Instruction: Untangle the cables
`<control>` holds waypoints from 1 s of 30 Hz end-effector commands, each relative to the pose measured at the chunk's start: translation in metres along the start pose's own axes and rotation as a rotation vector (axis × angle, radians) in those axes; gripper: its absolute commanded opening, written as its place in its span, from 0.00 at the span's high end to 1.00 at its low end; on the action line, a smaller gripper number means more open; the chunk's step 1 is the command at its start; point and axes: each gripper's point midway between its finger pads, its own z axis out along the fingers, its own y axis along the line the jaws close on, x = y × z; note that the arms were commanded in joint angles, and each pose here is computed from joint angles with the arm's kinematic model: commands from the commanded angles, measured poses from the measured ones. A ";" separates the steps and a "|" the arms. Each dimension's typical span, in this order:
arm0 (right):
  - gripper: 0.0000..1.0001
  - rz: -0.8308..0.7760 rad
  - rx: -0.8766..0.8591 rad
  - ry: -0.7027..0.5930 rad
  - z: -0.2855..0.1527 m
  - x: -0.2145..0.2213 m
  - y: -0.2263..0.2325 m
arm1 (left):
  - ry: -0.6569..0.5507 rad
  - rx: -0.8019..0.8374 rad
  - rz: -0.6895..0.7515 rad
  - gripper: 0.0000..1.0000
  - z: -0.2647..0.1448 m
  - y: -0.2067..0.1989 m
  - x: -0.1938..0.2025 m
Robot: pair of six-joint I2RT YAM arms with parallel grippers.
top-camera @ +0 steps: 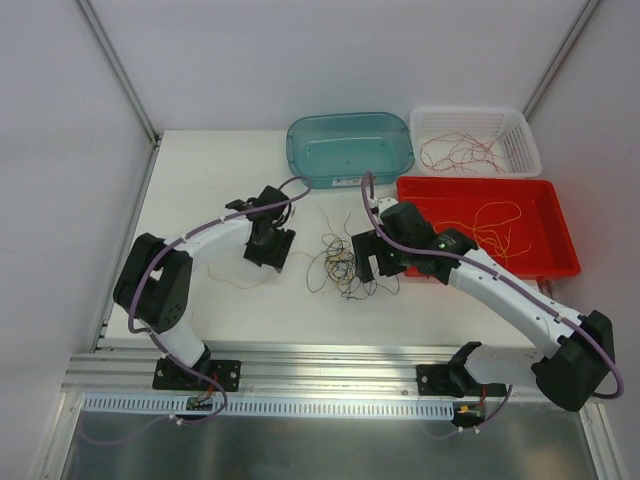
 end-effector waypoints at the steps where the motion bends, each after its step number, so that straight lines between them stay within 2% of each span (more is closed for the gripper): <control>1: 0.03 0.013 -0.029 -0.046 -0.004 -0.007 0.008 | 0.022 -0.021 0.017 0.49 0.008 -0.001 -0.001; 3: 0.03 0.020 -0.034 -0.055 -0.002 -0.008 0.009 | 0.044 -0.035 0.016 0.58 0.013 0.000 0.005; 4: 0.03 0.027 -0.037 -0.055 0.000 -0.008 0.010 | 0.051 -0.040 0.017 0.70 0.015 0.000 0.007; 7: 0.03 0.075 -0.044 -0.090 0.010 -0.018 0.015 | 0.063 -0.046 0.019 0.79 0.018 -0.001 0.013; 11: 0.03 0.149 -0.040 -0.113 0.031 -0.029 0.020 | 0.071 -0.053 0.016 1.00 0.017 -0.002 0.019; 21: 0.05 0.218 0.121 -0.096 0.087 -0.052 0.009 | -0.048 -0.047 0.002 1.00 -0.018 0.001 0.022; 26: 0.10 0.223 0.131 -0.034 0.116 -0.041 0.010 | -0.113 -0.088 -0.027 1.00 -0.040 0.011 0.020; 30: 0.12 0.223 0.160 0.006 0.128 -0.025 0.003 | -0.213 -0.178 -0.104 1.00 -0.085 0.035 0.004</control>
